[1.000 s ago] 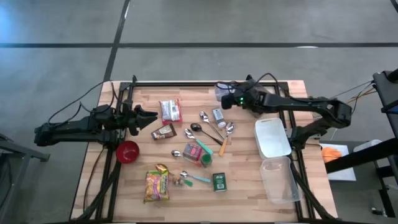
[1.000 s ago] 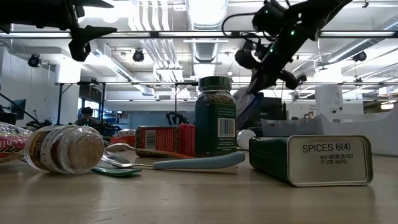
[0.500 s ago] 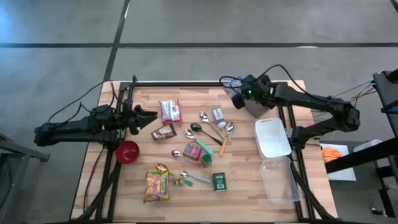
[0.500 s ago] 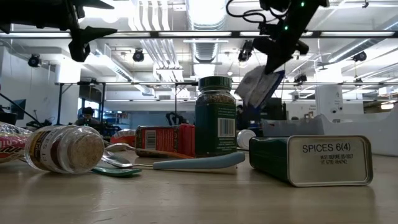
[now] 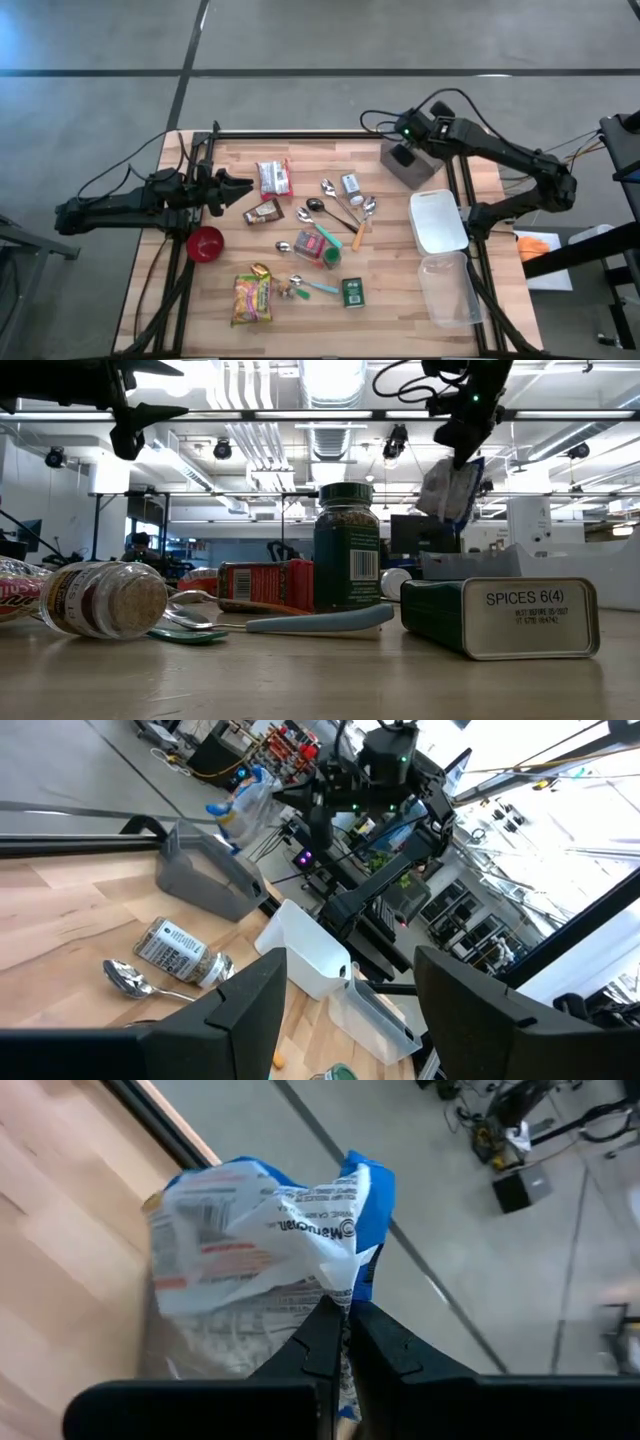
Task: Pick & Place Food Item
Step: Put the blue noodle pack into the black bin
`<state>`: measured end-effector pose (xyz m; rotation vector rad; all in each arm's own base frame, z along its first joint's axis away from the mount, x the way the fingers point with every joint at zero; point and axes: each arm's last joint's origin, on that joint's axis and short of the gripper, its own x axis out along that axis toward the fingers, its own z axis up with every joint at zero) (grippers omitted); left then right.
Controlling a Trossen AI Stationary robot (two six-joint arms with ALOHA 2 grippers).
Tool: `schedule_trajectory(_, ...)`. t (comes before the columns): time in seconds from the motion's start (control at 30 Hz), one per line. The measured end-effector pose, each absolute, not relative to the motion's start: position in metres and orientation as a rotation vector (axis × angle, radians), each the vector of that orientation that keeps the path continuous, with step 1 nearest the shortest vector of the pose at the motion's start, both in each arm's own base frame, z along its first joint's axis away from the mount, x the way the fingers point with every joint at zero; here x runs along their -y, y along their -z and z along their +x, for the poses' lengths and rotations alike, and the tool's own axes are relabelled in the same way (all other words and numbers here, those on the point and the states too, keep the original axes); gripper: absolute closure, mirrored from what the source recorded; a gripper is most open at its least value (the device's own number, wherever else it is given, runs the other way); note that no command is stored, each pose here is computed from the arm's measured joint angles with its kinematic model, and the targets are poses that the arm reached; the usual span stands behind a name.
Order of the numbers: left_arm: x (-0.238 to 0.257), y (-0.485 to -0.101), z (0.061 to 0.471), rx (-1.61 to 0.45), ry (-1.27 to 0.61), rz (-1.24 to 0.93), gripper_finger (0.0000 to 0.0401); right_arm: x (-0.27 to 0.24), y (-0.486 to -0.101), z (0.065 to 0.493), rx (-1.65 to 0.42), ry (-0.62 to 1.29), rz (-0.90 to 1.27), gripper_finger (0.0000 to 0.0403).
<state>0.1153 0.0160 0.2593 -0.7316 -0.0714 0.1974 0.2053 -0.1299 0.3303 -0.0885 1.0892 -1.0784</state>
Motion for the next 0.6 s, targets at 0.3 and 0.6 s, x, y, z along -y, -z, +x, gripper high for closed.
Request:
schedule_trajectory(0.3, -0.017, -0.259, 0.115, 0.079, -0.223, -0.730, 0.0181, 0.143, -0.315, 0.197, -1.294, 0.972, -0.255, 0.0392)
schedule_trajectory(0.6, -0.017, -0.259, 0.115, 0.077, -0.225, -0.730, 0.0181, 0.160, -0.301, 0.201, -1.445, 0.783, -0.475, 0.0392)
